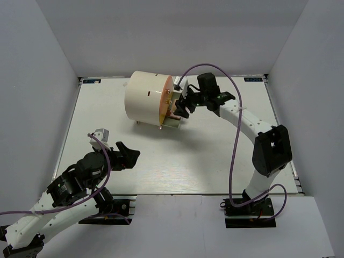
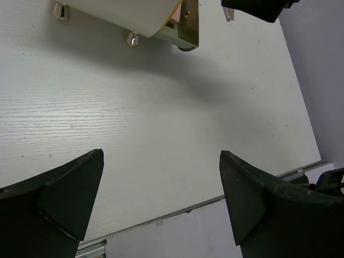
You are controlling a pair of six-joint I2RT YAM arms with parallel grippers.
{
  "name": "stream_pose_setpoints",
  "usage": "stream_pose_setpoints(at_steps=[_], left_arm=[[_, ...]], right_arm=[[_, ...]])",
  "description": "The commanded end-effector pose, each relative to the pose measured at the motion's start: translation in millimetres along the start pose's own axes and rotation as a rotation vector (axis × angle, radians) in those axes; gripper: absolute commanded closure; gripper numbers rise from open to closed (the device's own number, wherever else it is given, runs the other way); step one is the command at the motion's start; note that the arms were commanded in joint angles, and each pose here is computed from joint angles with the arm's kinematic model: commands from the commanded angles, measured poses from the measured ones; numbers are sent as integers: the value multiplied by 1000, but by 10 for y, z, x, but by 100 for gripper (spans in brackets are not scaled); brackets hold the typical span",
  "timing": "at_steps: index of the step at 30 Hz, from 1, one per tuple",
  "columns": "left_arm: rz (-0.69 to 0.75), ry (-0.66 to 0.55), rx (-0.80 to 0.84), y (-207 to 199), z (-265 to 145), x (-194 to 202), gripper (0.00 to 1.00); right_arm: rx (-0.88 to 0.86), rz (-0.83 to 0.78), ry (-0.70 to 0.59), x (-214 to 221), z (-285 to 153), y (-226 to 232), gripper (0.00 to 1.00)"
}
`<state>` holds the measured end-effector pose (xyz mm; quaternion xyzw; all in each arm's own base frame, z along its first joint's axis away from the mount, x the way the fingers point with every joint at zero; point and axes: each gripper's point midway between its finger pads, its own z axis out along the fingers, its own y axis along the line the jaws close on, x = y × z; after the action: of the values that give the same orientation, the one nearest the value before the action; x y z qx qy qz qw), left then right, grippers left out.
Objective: Organize the makeup
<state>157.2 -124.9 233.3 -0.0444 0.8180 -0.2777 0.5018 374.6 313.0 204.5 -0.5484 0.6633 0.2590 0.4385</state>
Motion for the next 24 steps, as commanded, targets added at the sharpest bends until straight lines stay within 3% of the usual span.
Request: stream_pose_setpoints(at_steps=[1, 8, 11, 13, 18, 24], left_arm=[[6, 2, -12, 18, 24, 16, 2], [9, 3, -19, 25, 32, 17, 2], [7, 0, -23, 32, 30, 12, 2], [4, -3, -22, 33, 26, 6, 2], [4, -8, -25, 38, 28, -4, 2], [3, -36, -76, 74, 95, -70, 6]], right_arm=[[34, 39, -133, -332, 203, -154, 63], [56, 89, -191, -291, 504, -227, 52], [55, 108, -190, -222, 563, -227, 37], [56, 110, -184, -183, 573, -219, 20], [60, 95, -184, -150, 494, -204, 18], [61, 94, -194, -236, 351, -153, 25]])
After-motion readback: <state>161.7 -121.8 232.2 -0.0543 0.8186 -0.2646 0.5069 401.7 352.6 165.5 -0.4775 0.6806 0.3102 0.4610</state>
